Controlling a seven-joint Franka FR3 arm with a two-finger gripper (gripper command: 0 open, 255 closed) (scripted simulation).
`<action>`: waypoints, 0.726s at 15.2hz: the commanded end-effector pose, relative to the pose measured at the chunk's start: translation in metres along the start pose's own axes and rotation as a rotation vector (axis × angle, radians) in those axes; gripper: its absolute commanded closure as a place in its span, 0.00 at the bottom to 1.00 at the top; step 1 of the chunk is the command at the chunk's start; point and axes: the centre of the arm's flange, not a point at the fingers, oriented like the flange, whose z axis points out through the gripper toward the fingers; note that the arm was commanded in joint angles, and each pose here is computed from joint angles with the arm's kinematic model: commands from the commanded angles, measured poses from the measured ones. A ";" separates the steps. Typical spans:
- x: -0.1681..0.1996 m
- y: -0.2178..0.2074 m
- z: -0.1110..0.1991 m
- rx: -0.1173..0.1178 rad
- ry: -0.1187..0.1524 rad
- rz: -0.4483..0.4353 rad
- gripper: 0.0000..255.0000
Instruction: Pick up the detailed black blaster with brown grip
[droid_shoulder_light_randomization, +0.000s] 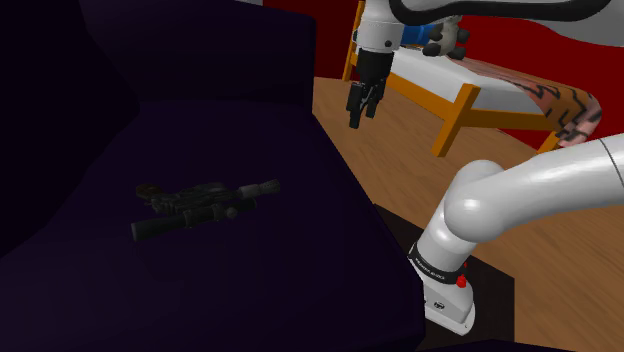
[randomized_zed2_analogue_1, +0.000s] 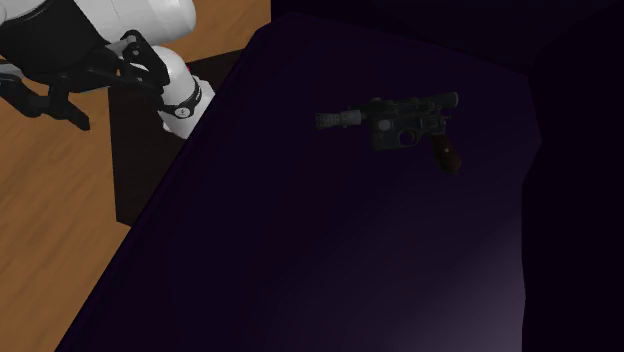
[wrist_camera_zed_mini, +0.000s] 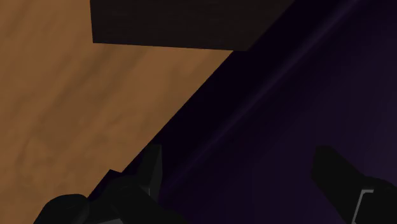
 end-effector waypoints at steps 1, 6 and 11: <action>0.000 0.000 0.000 0.000 0.000 0.000 0.00; 0.030 -0.056 0.005 0.011 0.010 -0.137 0.00; 0.052 -0.116 0.010 0.022 0.020 -0.275 0.00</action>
